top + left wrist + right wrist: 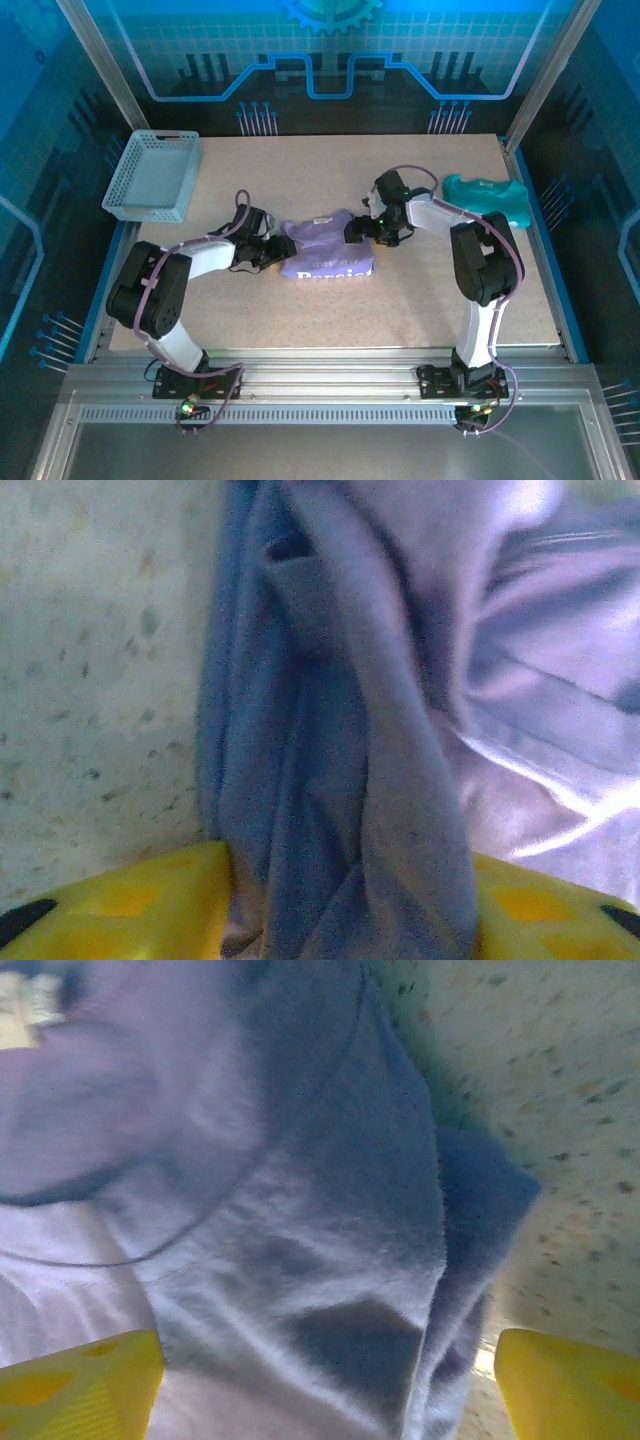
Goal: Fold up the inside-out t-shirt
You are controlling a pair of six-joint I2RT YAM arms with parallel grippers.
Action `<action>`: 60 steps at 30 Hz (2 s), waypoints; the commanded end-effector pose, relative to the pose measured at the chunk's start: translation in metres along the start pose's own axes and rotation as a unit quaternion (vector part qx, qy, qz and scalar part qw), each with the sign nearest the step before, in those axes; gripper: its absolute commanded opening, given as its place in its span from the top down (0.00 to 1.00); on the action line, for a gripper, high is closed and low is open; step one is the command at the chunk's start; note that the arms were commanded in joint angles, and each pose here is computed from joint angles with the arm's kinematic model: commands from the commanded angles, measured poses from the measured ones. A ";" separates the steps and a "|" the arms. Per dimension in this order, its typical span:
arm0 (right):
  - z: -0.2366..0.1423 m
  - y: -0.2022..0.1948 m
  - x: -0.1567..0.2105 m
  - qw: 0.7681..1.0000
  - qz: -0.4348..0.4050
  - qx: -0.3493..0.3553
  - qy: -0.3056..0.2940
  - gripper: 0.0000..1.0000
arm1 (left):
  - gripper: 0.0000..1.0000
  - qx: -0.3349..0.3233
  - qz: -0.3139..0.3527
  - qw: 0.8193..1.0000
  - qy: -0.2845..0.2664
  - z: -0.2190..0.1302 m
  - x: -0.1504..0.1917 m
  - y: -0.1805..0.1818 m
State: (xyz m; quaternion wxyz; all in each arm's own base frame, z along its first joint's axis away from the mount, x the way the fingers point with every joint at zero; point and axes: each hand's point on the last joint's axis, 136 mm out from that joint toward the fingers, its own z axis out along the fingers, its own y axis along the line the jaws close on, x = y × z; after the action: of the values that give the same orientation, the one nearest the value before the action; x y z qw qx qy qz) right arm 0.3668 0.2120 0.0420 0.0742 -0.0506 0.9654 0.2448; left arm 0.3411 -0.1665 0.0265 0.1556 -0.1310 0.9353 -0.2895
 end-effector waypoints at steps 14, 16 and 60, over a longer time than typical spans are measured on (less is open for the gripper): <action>0.018 0.033 -0.012 0.997 0.015 -0.070 -0.021 0.74 | 0.71 0.000 -0.014 0.999 0.036 0.018 0.028 0.018; 0.002 0.032 -0.018 0.997 -0.003 -0.066 -0.035 0.84 | 0.56 0.000 -0.013 1.000 0.022 0.010 0.019 0.015; -0.286 -0.351 -0.084 0.855 0.133 0.495 -0.077 0.50 | 0.28 0.064 0.028 0.994 -0.089 -0.100 -0.022 -0.049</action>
State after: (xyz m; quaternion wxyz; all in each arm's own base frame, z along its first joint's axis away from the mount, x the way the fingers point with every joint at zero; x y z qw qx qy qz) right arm 0.4583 -0.1987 0.1593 0.1547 0.1160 0.9611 -0.1971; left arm 0.3335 -0.1442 0.1401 0.2602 -0.1281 0.8996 -0.3265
